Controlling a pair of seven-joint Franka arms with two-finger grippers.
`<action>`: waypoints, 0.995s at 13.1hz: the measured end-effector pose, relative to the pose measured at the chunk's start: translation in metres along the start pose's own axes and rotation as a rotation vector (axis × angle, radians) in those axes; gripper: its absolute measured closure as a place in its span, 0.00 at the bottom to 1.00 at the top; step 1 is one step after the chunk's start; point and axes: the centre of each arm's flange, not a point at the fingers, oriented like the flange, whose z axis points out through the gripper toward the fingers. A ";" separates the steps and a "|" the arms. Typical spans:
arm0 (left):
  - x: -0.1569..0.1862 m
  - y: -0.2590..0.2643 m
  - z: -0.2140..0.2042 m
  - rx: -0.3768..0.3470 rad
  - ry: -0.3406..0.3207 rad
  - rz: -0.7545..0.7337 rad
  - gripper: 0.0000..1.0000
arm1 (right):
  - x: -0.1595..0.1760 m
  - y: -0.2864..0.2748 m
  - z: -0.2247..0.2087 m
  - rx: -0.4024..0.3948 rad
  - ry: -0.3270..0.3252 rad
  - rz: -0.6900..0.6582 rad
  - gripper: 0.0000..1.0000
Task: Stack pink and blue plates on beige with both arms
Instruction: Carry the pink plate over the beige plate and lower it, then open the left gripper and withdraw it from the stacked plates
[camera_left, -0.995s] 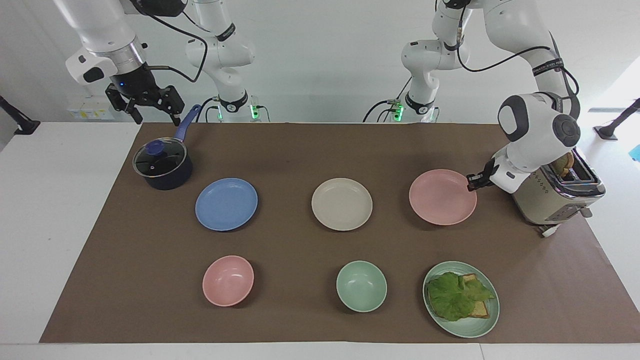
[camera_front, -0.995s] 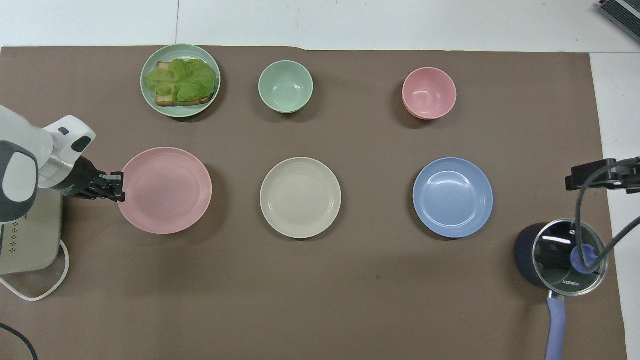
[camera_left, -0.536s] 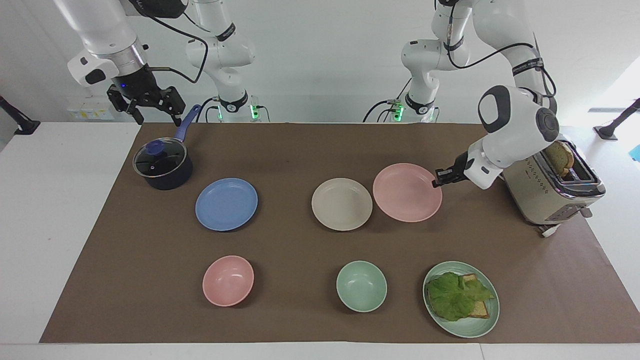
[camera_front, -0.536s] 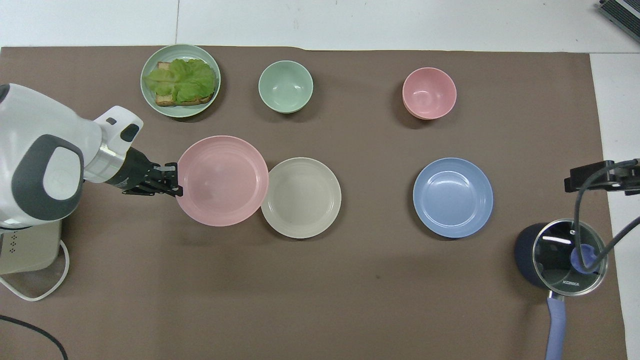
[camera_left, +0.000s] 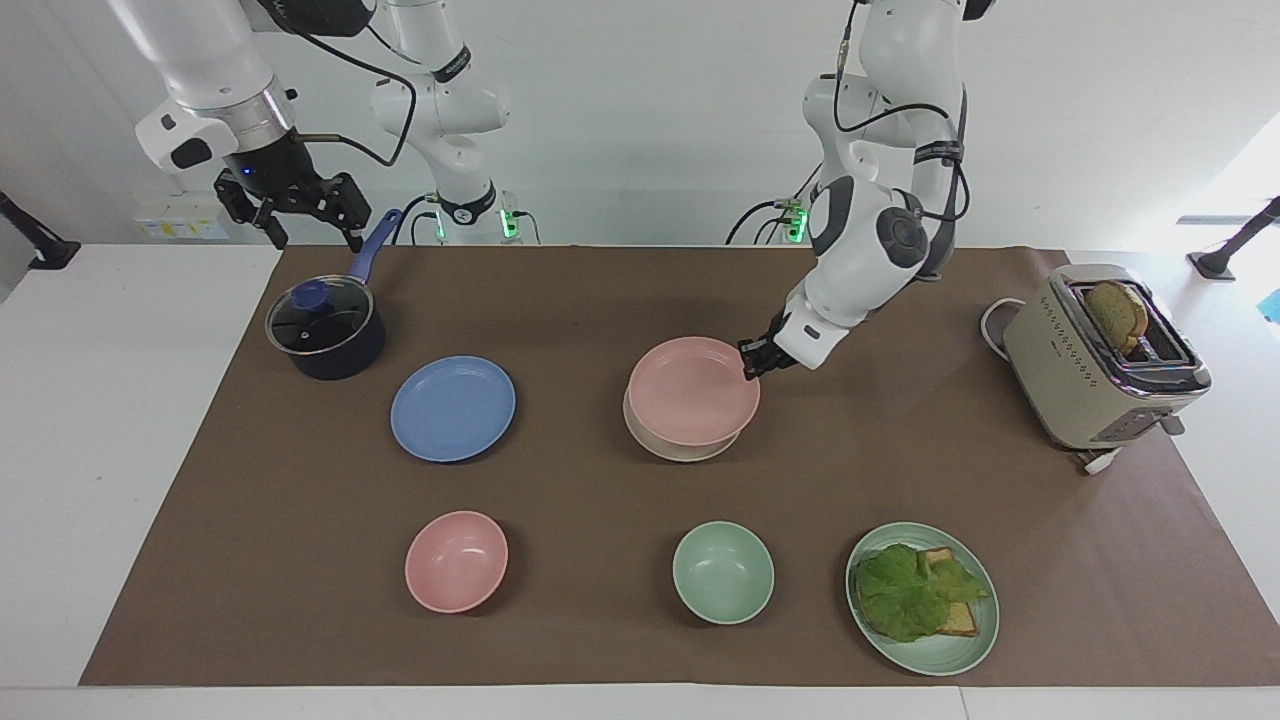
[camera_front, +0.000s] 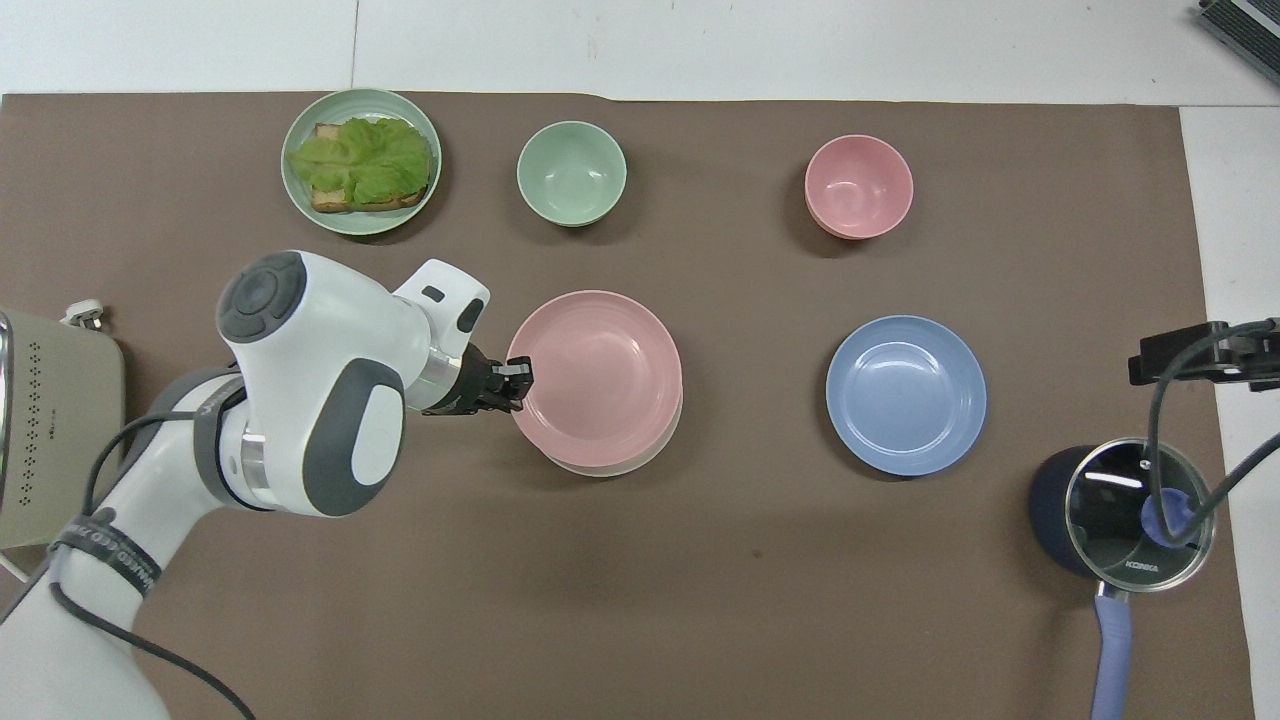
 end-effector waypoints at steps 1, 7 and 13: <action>-0.001 0.000 0.011 0.006 0.003 -0.001 0.95 | 0.000 0.000 0.000 0.000 0.000 0.000 0.00; 0.000 -0.003 0.023 0.012 0.006 -0.004 0.46 | 0.000 0.000 0.000 0.000 0.002 0.001 0.00; 0.028 -0.022 -0.054 0.064 -0.003 0.009 0.00 | 0.008 0.000 0.000 0.003 0.063 0.001 0.00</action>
